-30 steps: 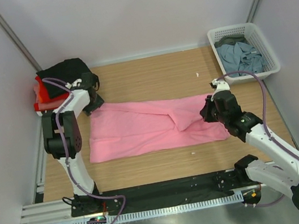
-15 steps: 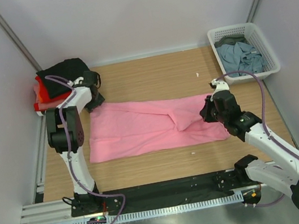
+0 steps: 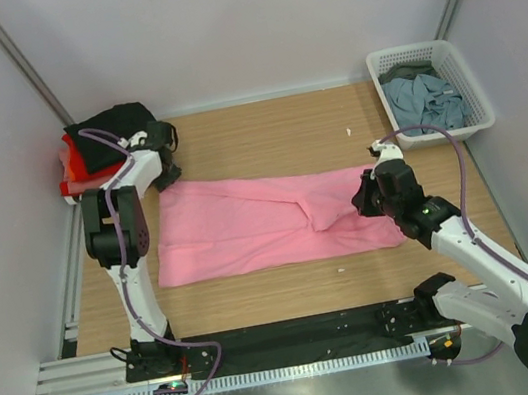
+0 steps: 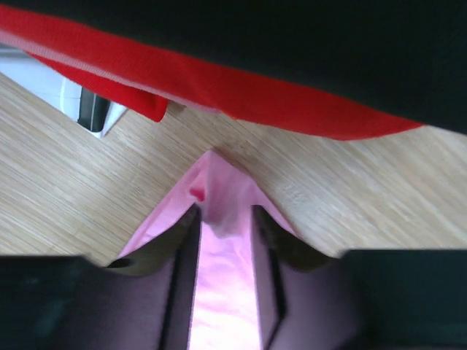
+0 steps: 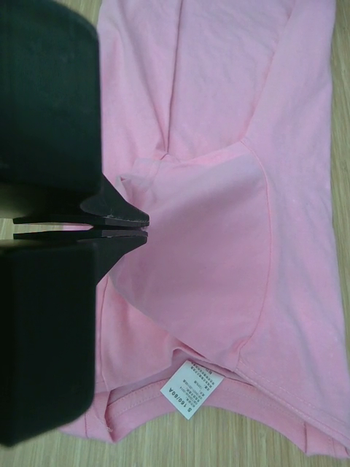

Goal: Fold and stack the t-shirts
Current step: Fold the tshirt

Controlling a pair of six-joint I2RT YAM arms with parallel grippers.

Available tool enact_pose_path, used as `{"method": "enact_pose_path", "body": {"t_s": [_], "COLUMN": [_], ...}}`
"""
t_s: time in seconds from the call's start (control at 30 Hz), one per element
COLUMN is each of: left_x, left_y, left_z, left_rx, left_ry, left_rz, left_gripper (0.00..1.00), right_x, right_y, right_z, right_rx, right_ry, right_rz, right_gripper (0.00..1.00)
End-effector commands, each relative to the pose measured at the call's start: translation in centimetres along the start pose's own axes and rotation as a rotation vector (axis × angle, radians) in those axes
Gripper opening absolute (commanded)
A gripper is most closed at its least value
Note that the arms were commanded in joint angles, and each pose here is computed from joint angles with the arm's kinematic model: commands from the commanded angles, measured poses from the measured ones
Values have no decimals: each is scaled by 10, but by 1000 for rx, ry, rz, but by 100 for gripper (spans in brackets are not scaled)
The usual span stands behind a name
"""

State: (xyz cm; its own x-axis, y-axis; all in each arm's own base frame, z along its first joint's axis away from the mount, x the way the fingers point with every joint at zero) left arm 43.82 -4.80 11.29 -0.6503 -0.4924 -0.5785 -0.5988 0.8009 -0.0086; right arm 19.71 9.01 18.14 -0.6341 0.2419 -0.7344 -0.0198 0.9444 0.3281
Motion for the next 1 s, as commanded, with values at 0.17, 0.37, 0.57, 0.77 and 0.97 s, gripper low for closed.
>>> {"method": "enact_pose_path", "body": {"t_s": [0.17, 0.37, 0.57, 0.77, 0.97], "left_x": [-13, -19, -29, -22, -5], "left_y": [-4, 3, 8, 23, 46], "left_z": [-2, -19, -49, -72, -90], "left_rx": [3, -2, 22, 27, 29], "left_ry": [-50, -67, -65, -32, -18], "left_rz": [-5, -34, -40, -27, -26], "left_gripper": [0, 0, 0, 0, 0], "right_x": [-11, -50, -79, -82, -76], "right_y": [6, 15, 19, 12, 2], "right_z": [2, -12, -26, -36, -36], "right_rx": [-22, 55, 140, 206, 294], "right_ry": [-37, -120, -158, -166, -161], "right_rz": [7, 16, -1, -26, -37], "right_gripper": [1, 1, 1, 1, 1]}}
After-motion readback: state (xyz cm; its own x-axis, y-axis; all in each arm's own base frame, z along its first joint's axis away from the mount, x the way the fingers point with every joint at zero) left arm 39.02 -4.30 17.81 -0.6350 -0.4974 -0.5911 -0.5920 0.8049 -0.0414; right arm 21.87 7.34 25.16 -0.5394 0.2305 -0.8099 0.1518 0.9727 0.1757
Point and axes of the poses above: each gripper's point midway between its finger pads, its own z axis out along the fingers, its own y axis along the line the jaws close on, x = y × z, the point moved 9 cm from there along -z, back along the fingers, and after that the axes turned 2 degrees about z, right-handed, at the moved point
